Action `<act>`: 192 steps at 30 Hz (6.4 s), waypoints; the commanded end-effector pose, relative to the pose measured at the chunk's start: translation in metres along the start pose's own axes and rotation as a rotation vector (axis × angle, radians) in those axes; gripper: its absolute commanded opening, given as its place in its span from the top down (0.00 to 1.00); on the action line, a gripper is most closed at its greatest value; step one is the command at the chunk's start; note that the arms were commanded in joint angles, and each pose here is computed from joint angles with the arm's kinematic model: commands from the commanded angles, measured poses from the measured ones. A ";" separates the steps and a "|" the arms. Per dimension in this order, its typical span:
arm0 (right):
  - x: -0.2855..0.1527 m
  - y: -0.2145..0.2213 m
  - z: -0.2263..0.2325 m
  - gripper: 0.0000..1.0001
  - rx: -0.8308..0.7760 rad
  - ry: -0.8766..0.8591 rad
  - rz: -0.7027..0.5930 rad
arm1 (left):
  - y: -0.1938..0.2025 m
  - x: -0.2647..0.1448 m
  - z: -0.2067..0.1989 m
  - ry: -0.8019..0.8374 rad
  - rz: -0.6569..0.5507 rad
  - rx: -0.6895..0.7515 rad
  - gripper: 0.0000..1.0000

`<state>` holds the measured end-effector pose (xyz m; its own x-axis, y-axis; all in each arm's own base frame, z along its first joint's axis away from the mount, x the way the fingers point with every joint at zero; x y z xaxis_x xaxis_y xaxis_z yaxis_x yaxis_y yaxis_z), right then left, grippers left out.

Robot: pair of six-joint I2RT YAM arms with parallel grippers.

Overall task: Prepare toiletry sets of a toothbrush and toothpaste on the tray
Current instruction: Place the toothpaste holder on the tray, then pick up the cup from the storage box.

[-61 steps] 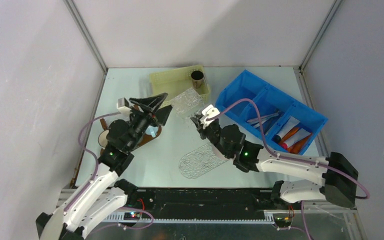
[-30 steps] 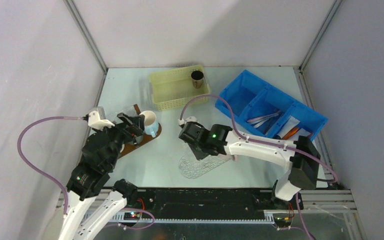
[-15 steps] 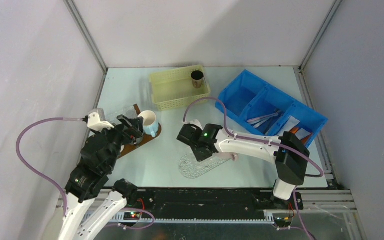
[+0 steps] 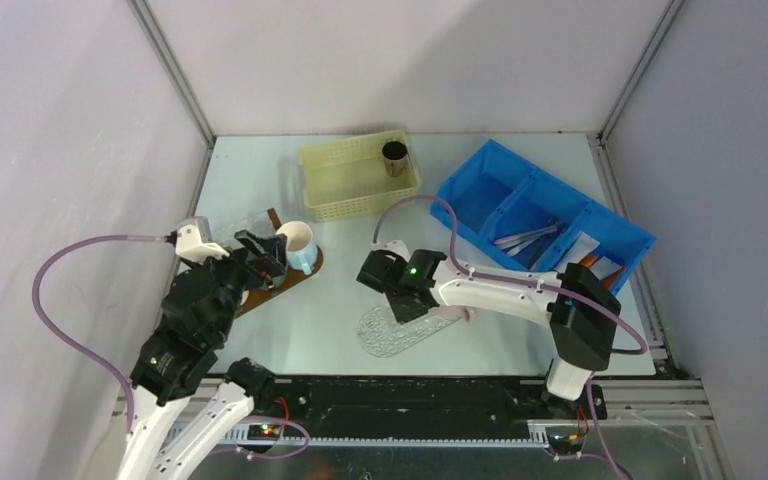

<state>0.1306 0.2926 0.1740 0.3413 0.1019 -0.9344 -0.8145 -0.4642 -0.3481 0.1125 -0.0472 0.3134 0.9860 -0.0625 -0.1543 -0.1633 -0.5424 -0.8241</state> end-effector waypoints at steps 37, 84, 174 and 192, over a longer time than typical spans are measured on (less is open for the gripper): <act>-0.002 0.019 -0.017 0.90 0.003 -0.043 0.020 | -0.005 0.007 -0.007 0.018 -0.007 0.007 0.00; -0.144 -0.023 -0.160 0.04 0.261 -0.020 -0.580 | -0.028 0.076 -0.076 0.134 0.117 0.127 0.00; -0.125 0.027 -0.226 0.01 0.466 0.011 -0.650 | 0.125 0.357 -0.077 -0.148 0.578 0.387 0.77; -0.126 0.028 -0.226 0.01 0.465 0.011 -0.656 | 0.078 0.365 -0.093 -0.106 0.416 0.293 0.34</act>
<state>0.1705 0.0674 0.2944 0.8057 0.2058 -0.5555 -0.5807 0.0890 -0.8092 0.4483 -0.2013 0.1853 0.7107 -0.1232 -0.6926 -0.7035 -0.1331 -0.6981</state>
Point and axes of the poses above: each gripper's point midway between its finger pads, its own x axis out along the fingers, its own z axis along the line the jaws close on, y = z × x, the point moved 10 cm from there along -x, back along the fingers, and after that the axes turned 6 degrees about -x, right-handed, at the moved point
